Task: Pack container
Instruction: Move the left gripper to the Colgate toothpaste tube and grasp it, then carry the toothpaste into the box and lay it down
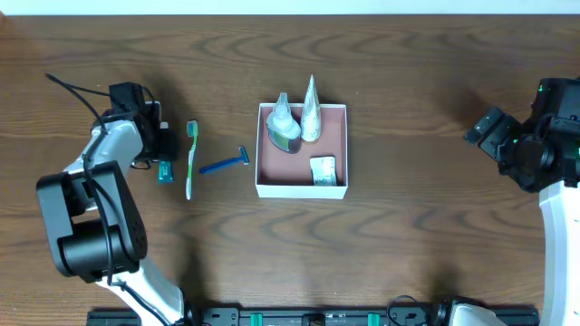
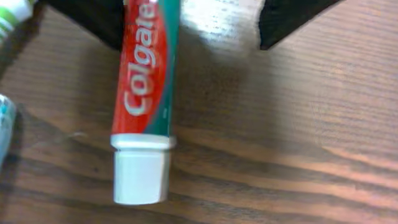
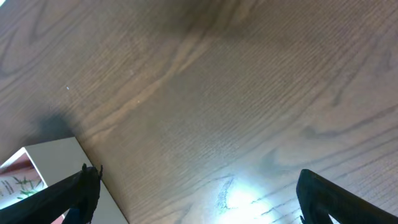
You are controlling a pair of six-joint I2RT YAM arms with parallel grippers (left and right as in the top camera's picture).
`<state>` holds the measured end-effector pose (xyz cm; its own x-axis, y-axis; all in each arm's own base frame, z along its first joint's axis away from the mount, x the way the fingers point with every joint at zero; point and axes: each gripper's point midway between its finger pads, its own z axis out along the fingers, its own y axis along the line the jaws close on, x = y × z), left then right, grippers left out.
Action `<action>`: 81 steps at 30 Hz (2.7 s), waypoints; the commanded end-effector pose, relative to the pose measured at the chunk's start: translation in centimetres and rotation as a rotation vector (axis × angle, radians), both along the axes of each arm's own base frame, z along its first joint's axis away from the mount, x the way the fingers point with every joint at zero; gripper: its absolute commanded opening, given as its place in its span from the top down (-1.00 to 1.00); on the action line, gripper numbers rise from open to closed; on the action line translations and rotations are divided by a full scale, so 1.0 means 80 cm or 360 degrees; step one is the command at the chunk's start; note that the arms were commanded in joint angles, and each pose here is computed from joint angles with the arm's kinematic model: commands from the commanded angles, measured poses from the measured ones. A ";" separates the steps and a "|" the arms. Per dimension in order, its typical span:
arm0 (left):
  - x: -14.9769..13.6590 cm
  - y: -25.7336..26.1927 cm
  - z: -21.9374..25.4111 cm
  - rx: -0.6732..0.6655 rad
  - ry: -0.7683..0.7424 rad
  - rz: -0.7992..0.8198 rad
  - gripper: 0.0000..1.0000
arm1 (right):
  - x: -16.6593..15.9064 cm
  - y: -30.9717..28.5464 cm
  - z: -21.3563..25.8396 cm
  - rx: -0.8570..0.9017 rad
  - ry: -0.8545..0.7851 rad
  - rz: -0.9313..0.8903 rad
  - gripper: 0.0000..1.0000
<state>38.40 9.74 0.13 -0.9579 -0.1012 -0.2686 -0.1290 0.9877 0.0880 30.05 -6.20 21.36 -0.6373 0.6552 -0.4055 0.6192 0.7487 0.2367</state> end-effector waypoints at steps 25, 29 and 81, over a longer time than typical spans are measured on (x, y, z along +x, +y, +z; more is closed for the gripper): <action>-0.002 -0.048 0.157 -0.0066 -0.0393 -0.0082 0.74 | 0.000 -0.002 0.000 0.0002 0.0003 -0.0012 -0.98; -0.026 -0.092 0.211 -0.0073 -0.0499 -0.0226 0.76 | 0.000 -0.002 0.000 0.0002 0.0003 -0.0013 -0.99; -0.147 -0.367 0.254 0.0049 -0.0603 -0.1805 -0.19 | 0.000 -0.002 0.000 0.0002 0.0003 -0.0013 -0.99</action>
